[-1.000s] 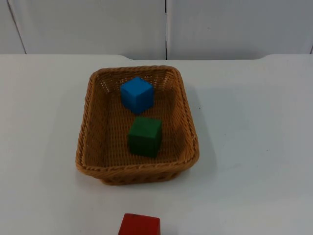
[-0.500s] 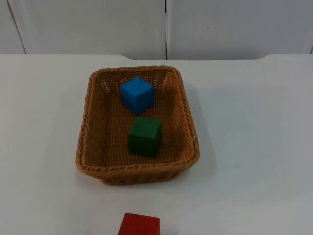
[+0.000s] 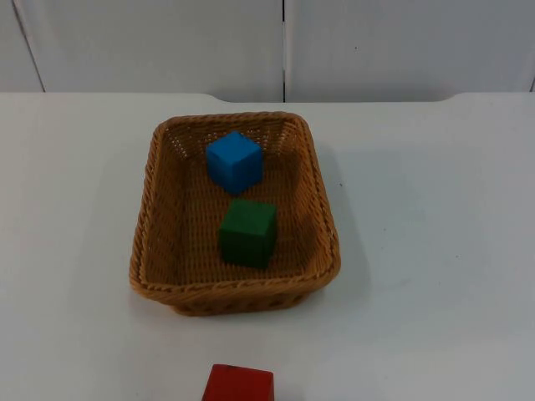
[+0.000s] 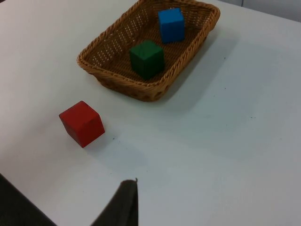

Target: Pick up one cube with each hand and place exactly two cubes into the same basket, leaving the remaining cube outside.

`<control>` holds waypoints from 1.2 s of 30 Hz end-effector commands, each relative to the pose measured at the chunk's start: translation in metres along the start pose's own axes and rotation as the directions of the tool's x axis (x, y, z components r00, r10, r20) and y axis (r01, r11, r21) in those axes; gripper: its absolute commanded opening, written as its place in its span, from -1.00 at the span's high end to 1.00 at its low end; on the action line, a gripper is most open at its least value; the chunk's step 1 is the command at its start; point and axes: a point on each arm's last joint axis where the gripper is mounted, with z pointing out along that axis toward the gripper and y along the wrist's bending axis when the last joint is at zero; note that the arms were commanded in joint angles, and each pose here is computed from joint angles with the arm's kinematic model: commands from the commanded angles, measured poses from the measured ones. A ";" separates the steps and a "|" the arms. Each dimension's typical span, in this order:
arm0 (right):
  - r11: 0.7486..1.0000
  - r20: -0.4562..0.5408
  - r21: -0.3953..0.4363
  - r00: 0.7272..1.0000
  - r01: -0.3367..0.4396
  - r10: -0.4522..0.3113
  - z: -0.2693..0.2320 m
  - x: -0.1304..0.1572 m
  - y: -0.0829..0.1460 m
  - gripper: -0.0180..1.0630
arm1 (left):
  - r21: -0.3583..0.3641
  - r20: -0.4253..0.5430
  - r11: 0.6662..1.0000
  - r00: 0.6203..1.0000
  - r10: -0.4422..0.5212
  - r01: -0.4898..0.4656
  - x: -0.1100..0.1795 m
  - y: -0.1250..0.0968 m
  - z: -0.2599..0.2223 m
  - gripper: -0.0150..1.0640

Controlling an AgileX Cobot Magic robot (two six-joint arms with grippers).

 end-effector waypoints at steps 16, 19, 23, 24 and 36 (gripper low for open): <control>1.000 0.008 -0.005 1.000 0.010 -0.010 -0.001 0.000 0.000 -0.98 | 0.000 0.010 1.000 1.000 -0.002 0.002 0.000 0.000 0.001 -0.97; 1.000 0.008 -0.005 1.000 0.010 -0.010 -0.001 0.000 0.000 -0.98 | 0.000 0.010 1.000 1.000 -0.002 0.002 0.000 0.000 0.001 -0.97; 1.000 0.008 0.024 1.000 -0.005 0.005 0.000 0.000 0.001 -0.98 | 0.000 0.010 1.000 1.000 -0.002 0.002 0.000 0.000 0.001 -0.97; 0.999 0.009 0.041 1.000 -0.015 0.014 0.000 0.000 0.001 -0.98 | 0.000 0.010 1.000 1.000 -0.002 0.002 0.000 0.000 0.001 -0.97; 0.937 0.045 0.310 0.987 -0.162 0.155 0.001 -0.001 0.003 -0.98 | -0.003 0.010 1.000 1.000 0.000 0.000 0.000 0.000 0.001 -0.97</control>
